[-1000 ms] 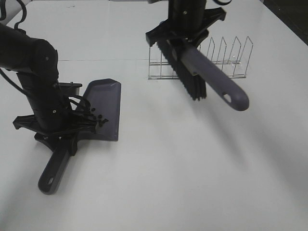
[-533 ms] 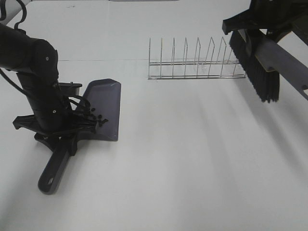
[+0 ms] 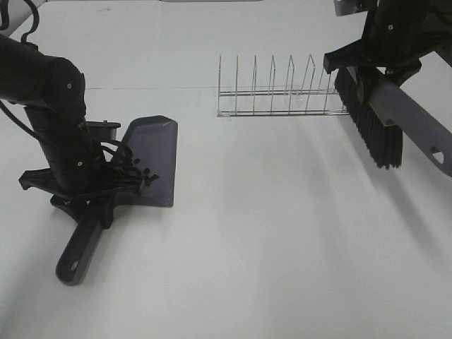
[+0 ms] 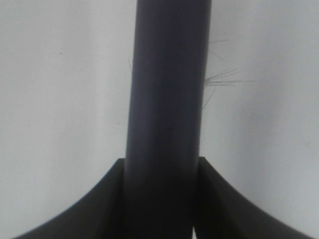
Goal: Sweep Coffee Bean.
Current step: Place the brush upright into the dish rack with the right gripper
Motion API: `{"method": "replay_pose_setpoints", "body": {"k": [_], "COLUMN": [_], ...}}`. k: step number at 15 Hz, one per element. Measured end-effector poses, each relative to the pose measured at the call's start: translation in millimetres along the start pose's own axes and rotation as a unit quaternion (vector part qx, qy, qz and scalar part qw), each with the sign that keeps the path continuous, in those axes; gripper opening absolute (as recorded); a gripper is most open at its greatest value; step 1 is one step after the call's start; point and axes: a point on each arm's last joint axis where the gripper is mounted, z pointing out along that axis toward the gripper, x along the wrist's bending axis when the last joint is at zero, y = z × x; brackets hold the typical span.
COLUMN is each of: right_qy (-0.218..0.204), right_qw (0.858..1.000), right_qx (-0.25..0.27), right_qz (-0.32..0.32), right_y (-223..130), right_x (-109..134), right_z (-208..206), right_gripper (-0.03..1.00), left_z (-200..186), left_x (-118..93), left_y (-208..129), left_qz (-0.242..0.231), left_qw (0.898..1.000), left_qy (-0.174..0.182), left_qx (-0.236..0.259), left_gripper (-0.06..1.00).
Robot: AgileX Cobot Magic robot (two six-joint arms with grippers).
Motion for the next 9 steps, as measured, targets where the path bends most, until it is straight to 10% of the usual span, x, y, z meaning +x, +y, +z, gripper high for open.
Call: {"method": "replay_pose_setpoints", "body": {"k": [9], "right_qy": [-0.010], "right_qw": [1.000], "right_qx": [-0.002], "right_qz": [0.002], "right_y": [18.6], "right_x": [9.9], "right_z": [48.3], "right_gripper": [0.28], "left_z": [0.0], "left_x": [0.0], "left_y": [0.0], "left_qz": [0.000], "left_qw": [1.000], "left_qy": [0.000], "left_qx": [0.000], "left_gripper": [0.32]}}
